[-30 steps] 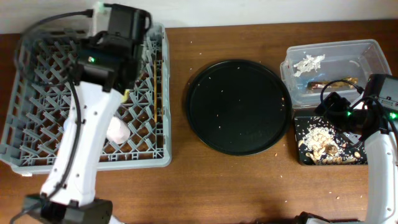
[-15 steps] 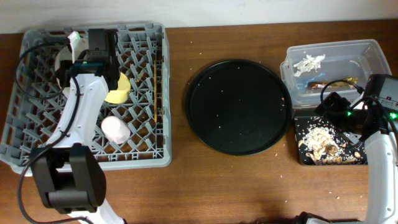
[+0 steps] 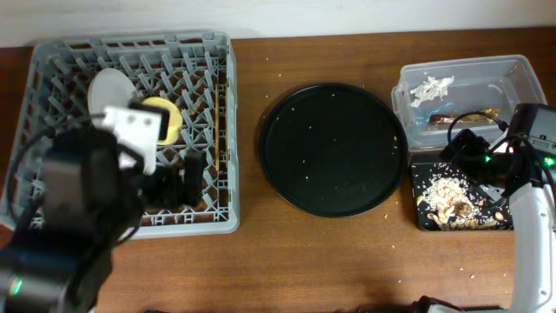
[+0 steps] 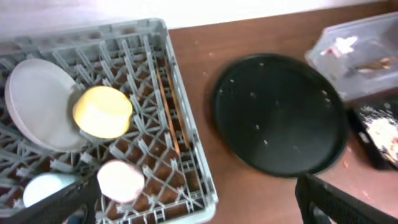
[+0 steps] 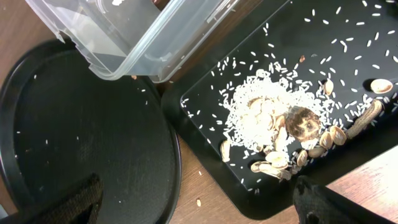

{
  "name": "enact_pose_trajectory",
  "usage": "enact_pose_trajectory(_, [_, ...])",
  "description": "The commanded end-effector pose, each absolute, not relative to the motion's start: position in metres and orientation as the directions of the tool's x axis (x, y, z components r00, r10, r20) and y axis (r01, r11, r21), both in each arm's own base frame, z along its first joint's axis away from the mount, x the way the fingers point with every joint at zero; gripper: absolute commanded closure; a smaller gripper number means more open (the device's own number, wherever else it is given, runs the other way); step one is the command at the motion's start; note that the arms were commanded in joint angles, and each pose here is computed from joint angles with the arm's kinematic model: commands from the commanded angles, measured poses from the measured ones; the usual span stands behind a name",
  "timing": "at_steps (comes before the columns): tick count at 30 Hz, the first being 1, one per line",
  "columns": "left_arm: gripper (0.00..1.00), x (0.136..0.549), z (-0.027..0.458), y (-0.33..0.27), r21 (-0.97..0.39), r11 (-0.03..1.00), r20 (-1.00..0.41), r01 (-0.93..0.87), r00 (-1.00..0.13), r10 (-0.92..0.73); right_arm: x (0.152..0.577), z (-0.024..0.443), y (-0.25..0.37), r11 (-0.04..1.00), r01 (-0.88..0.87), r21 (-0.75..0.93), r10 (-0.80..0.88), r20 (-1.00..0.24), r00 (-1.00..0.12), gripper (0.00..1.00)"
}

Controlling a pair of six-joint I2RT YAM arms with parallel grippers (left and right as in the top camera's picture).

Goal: Sort waste into correct bins and load items into the dishwasher rack

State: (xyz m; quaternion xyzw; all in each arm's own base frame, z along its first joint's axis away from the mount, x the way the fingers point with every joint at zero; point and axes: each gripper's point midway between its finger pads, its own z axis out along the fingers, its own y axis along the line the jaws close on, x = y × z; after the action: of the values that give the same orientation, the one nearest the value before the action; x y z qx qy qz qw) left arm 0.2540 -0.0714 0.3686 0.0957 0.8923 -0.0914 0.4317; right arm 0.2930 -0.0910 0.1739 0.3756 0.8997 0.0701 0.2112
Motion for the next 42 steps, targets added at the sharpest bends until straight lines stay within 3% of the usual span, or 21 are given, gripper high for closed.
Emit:
enact_pose_trajectory(1, [0.01, 0.214, 0.384, -0.068, -0.097, 0.955, -0.825, 0.282, -0.559, 0.081, 0.293, 0.176, -0.094, 0.702, 0.655, 0.280, 0.711, -0.337, -0.617, 0.02])
enact_pose_trajectory(4, [0.01, 0.230, 0.386, -0.057, -0.075, 0.974, -0.911, 0.212, -0.412, 0.019, 0.293, 0.176, -0.094, 0.702, 0.655, 0.280, 0.711, -0.337, -0.617, 0.01])
enact_pose_trajectory(7, [0.01, 0.239, 0.340, -0.065, -0.093, 0.963, -0.967, 0.252, -0.252, -0.028, 0.293, 0.176, -0.094, 0.702, 0.655, 0.280, 0.711, -0.337, -0.617, 0.02])
enact_pose_trajectory(11, [0.01, 0.226, 0.265, -0.040, -0.205, 0.971, -0.966, 0.119, -0.185, -0.181, 0.293, 0.176, -0.094, 0.702, 0.655, 0.280, 0.711, -0.337, -0.617, 0.02])
enact_pose_trajectory(15, [0.01, 0.229, 0.212, -0.030, -0.197, 0.976, -0.974, 0.091, -0.130, -0.185, 0.293, 0.176, -0.094, 0.702, 0.655, 0.280, 0.711, -0.337, -0.617, 0.02])
enact_pose_trajectory(19, [0.01, 0.242, 0.178, -0.048, -0.059, 0.977, -0.998, 0.203, 0.001, -0.060, 0.293, 0.176, -0.094, 0.702, 0.655, 0.280, 0.711, -0.337, -0.617, 0.01])
enact_pose_trajectory(22, [0.01, 0.241, 0.156, -0.049, -0.061, 0.978, -0.995, 0.200, -0.093, -0.043, 0.293, 0.176, -0.094, 0.702, 0.655, 0.280, 0.711, -0.337, -0.617, 0.02])
enact_pose_trajectory(33, [0.01, 0.241, 0.156, -0.049, -0.061, 0.978, -0.995, 0.200, -0.093, -0.043, 0.290, 0.178, -0.093, 0.703, 0.652, 0.284, 0.709, -0.345, -0.615, 0.01])
enact_pose_trajectory(34, [0.01, 0.241, 0.156, -0.049, -0.061, 0.978, -0.995, 0.200, -0.093, -0.042, 0.287, 0.186, -0.089, 0.717, 0.636, 0.284, 0.694, -0.373, -0.616, 0.02])
enact_pose_trajectory(36, [0.01, 0.241, 0.156, -0.049, -0.061, 0.978, -0.995, 0.200, -0.093, -0.042, 0.264, 0.206, -0.086, 0.800, 0.588, 0.115, 0.538, -0.571, -0.620, 0.02])
enact_pose_trajectory(38, [0.01, 0.241, 0.156, -0.049, -0.061, 0.978, -0.995, 0.200, -0.093, -0.042, 0.259, 0.209, -0.075, 0.831, 0.545, 0.114, 0.469, -0.672, -0.574, 0.02])
enact_pose_trajectory(40, [0.01, 0.241, 0.156, -0.049, -0.061, 0.978, -0.995, 0.200, -0.093, -0.042, 0.268, 0.213, -0.061, 0.865, 0.422, 0.272, 0.427, -0.840, -0.334, 0.02])
enact_pose_trajectory(42, [0.01, 0.241, 0.156, -0.049, -0.061, 0.978, -0.995, 0.200, -0.093, -0.042, 0.255, 0.198, -0.057, 0.873, 0.376, 0.312, 0.416, -0.877, -0.240, 0.02])
